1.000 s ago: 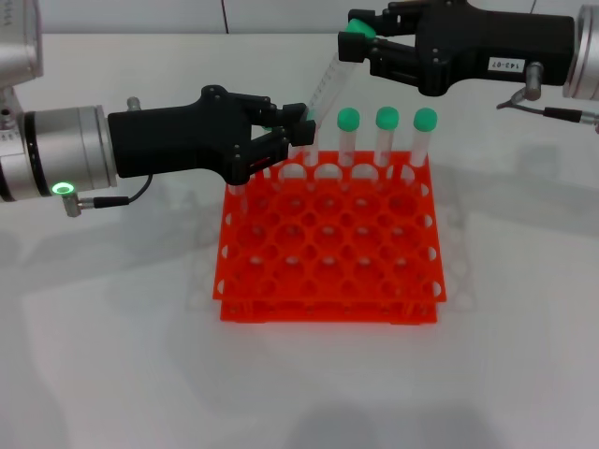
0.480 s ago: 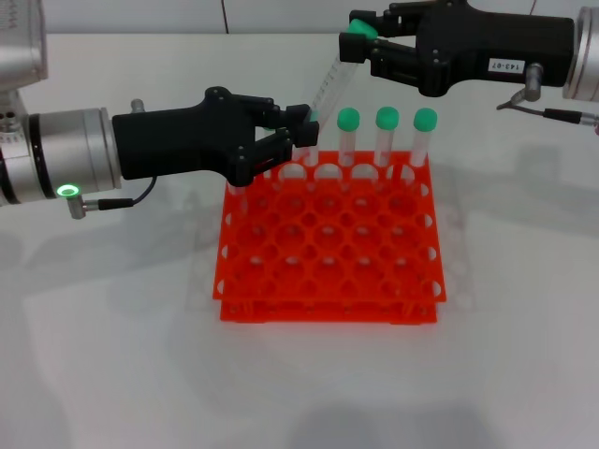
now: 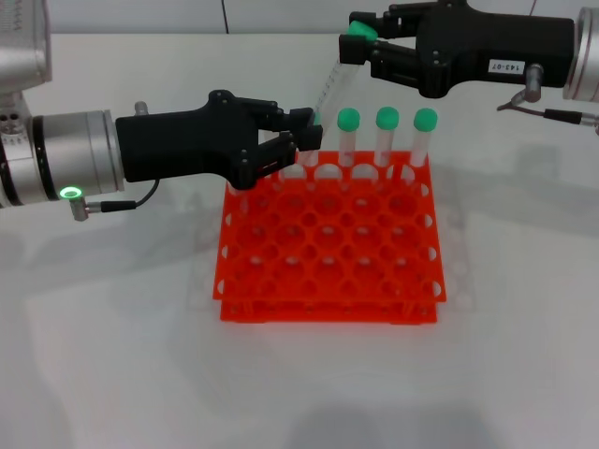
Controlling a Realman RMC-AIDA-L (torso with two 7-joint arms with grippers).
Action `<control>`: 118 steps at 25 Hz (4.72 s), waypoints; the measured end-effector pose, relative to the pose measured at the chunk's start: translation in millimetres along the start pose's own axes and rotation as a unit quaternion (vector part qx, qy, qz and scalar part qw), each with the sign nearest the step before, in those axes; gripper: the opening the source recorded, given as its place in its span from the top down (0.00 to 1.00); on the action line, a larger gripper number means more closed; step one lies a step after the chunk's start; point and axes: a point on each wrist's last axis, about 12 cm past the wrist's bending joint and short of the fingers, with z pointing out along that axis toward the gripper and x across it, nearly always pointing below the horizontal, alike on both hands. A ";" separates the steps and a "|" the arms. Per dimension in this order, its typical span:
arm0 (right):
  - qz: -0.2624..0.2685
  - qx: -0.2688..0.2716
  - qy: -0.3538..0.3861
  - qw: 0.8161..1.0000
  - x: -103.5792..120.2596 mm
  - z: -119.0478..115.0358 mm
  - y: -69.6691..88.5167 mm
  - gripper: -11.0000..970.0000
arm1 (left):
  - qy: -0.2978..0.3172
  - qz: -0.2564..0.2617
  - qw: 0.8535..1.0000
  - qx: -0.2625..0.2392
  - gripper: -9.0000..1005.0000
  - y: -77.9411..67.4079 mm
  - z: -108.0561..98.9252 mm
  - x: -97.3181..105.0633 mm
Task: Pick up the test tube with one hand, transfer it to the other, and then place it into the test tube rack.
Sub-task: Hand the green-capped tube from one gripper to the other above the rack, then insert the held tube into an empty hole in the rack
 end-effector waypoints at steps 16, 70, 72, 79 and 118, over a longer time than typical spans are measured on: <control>0.002 -0.001 0.000 1.000 1.7 -1.5 1.4 0.71 | -0.015 -0.019 1.000 -0.003 0.48 -1.9 -5.3 1.0; -0.014 0.017 -0.020 1.000 23.9 39.4 20.5 0.72 | 0.091 -0.158 0.972 -0.151 0.11 -78.9 -181.5 36.1; -0.016 0.021 -0.015 1.000 27.1 45.4 22.4 0.72 | 0.093 -0.158 0.971 -0.154 0.11 -79.0 -183.3 36.7; -0.030 0.035 -0.016 0.999 34.7 59.9 28.8 0.72 | 0.101 -0.147 0.972 -0.153 0.11 -79.3 -186.2 36.9; -0.026 0.065 0.014 0.997 56.2 80.5 19.9 0.72 | 0.097 -0.149 0.968 -0.178 0.11 -62.5 -194.4 33.9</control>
